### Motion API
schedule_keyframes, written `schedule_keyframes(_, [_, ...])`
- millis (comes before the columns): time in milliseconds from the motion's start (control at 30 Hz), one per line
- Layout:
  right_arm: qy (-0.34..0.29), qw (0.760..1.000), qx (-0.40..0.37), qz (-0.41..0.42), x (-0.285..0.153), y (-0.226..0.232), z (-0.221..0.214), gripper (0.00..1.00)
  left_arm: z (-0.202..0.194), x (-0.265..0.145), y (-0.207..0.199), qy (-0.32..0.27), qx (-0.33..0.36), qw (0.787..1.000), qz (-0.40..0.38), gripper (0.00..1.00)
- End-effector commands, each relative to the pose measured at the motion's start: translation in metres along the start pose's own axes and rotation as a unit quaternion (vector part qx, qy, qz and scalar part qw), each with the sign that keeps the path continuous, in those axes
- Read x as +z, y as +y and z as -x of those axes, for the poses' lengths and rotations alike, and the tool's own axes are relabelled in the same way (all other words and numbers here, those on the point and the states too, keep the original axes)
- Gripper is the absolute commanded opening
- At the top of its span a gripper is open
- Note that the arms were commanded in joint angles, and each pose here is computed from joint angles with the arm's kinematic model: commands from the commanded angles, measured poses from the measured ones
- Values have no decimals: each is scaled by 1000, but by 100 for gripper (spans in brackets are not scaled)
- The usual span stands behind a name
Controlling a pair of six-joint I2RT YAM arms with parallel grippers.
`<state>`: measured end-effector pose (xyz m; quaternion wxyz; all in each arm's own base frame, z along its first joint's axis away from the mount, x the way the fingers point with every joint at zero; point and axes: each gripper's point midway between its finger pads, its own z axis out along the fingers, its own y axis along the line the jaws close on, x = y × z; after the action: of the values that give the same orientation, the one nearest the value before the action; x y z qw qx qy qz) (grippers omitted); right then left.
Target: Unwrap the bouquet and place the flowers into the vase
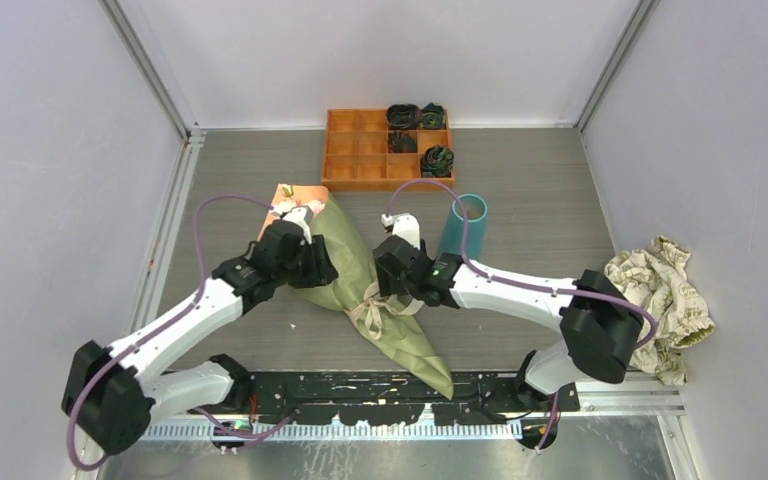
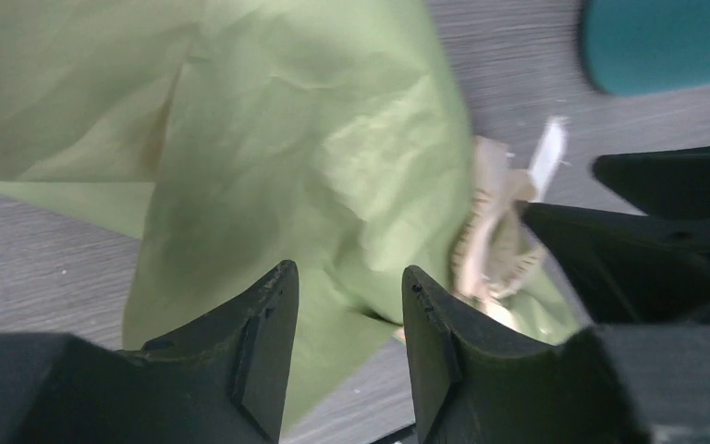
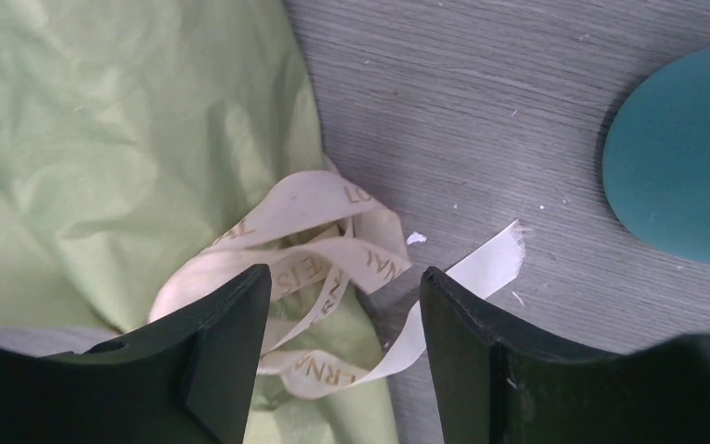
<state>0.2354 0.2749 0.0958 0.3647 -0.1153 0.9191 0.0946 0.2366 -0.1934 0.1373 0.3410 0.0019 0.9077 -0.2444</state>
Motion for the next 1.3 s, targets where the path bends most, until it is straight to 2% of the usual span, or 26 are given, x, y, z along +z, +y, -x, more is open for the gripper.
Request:
schedule_keyframes(0, [-14,999,29,26,12,9,10,66,16,27,10,-38,0,999,36,46])
schedule_keyframes(133, [-2,999,27,19,25,1,4,65,13,45,12,-26,-1,999,42,46])
schedule_keyframes(267, [13,999,31,19,34,-4,-2,59,6,59,19,-10,1,998,58,45])
schedule_keyframes(433, [27,999,27,16,42,-7,-15,57,-3,66,28,-1,3,997,73,44])
schedule_keyframes(600, [33,999,28,16,51,-7,-19,51,-11,72,34,8,3,997,80,44])
schedule_keyframes(767, [33,999,26,11,54,-6,-16,21,-15,73,38,11,4,996,86,44])
schedule_keyframes(867, [22,1000,22,1,45,-9,-3,4,-18,74,41,12,3,996,91,44])
schedule_keyframes(900, [14,1000,19,-3,40,-11,5,1,-19,74,42,13,3,996,92,44])
schedule_keyframes(1133, [-84,996,27,2,-34,-14,89,1,-29,85,50,24,0,994,103,43])
schedule_keyframes(1267, [-122,992,34,17,-70,-14,120,1,-36,94,53,37,-1,994,106,43])
